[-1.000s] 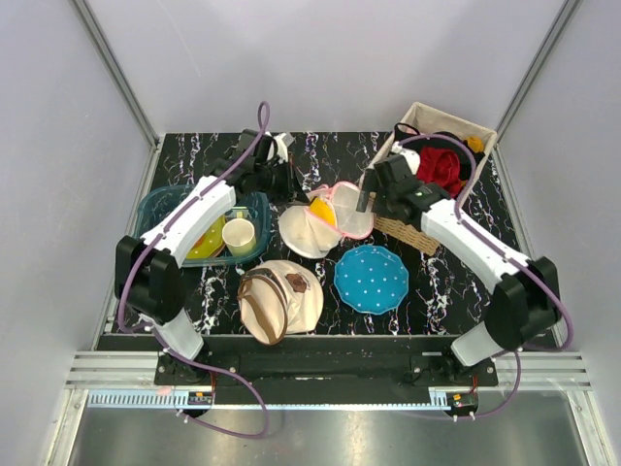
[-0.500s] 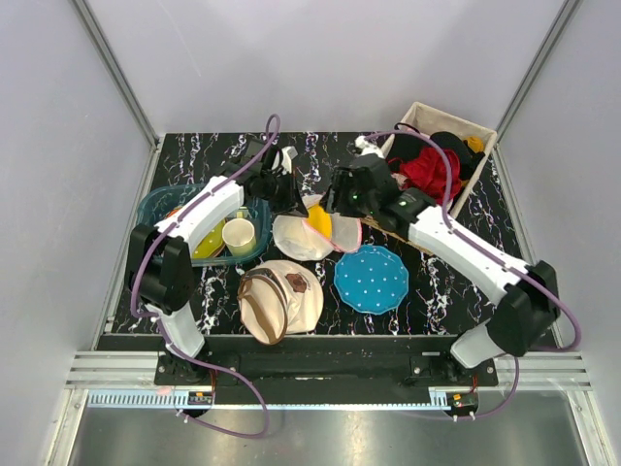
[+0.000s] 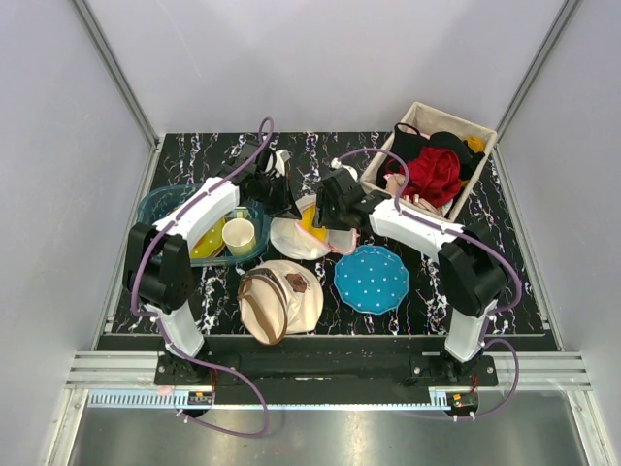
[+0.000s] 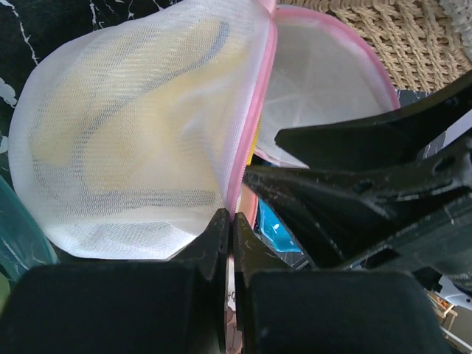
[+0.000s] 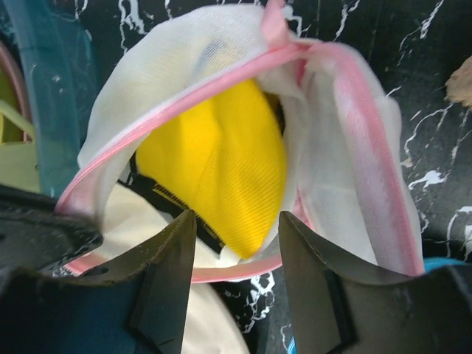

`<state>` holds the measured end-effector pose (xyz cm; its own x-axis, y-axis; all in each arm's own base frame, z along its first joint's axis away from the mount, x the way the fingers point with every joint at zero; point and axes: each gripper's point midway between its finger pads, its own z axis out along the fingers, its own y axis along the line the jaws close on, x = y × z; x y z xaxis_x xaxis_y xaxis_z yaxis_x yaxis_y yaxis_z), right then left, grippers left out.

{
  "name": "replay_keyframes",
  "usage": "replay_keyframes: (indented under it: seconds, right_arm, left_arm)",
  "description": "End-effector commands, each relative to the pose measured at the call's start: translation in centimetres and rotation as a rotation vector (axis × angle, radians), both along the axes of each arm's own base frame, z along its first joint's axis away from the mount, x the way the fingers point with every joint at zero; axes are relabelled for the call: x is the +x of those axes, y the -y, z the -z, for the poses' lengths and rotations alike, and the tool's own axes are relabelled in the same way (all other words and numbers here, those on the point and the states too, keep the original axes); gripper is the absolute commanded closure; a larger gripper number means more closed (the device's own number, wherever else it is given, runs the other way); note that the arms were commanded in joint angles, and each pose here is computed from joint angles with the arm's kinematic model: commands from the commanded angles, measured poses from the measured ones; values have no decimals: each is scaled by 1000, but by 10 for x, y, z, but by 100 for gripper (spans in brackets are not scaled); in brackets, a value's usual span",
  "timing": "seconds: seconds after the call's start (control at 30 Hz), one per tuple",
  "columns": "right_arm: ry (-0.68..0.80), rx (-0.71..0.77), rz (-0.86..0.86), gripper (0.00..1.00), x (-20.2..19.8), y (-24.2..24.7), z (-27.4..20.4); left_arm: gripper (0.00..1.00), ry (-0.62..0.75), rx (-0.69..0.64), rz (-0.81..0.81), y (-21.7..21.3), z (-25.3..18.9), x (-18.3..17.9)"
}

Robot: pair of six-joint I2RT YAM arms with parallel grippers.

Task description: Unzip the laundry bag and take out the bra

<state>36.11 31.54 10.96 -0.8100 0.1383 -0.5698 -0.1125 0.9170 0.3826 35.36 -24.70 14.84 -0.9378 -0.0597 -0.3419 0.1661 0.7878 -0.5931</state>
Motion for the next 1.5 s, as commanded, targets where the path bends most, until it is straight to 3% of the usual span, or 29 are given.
replay_keyframes:
  seconds: [0.0,0.5,0.67,0.73,0.8,0.87,0.9,0.93,1.07,1.3,1.47]
  right_arm:
    - [89,-19,47,46,33,6,-17]
    - [62,-75,-6,45,53,-8,2]
    - [35,-74,-24,39,50,-12,13]
    - [27,-71,-29,43,49,-12,15]
    - [23,-68,-28,56,48,-12,17]
    - [31,-63,-22,75,47,-11,14]
    - [37,-63,-19,94,48,-10,12]
    - [47,-62,-16,100,48,-9,8]
    - [63,-35,-36,100,37,-6,-13]
    - [184,97,-108,100,0,6,-104]
    - [269,63,-81,100,-14,35,-138]
  left_arm:
    - [100,58,-35,16,1,-15,4]
    - [100,68,-47,18,2,-21,5]
    - [100,67,-47,20,2,-21,4]
    - [100,65,-47,19,2,-20,4]
    - [100,65,-47,20,2,-20,4]
    - [100,63,-46,20,2,-19,3]
    - [100,65,-44,18,1,-19,4]
    - [100,64,-43,18,1,-19,3]
    - [100,64,-31,11,-1,-16,3]
    - [100,50,-35,4,-3,-10,6]
    - [100,31,-21,-25,-7,-2,13]
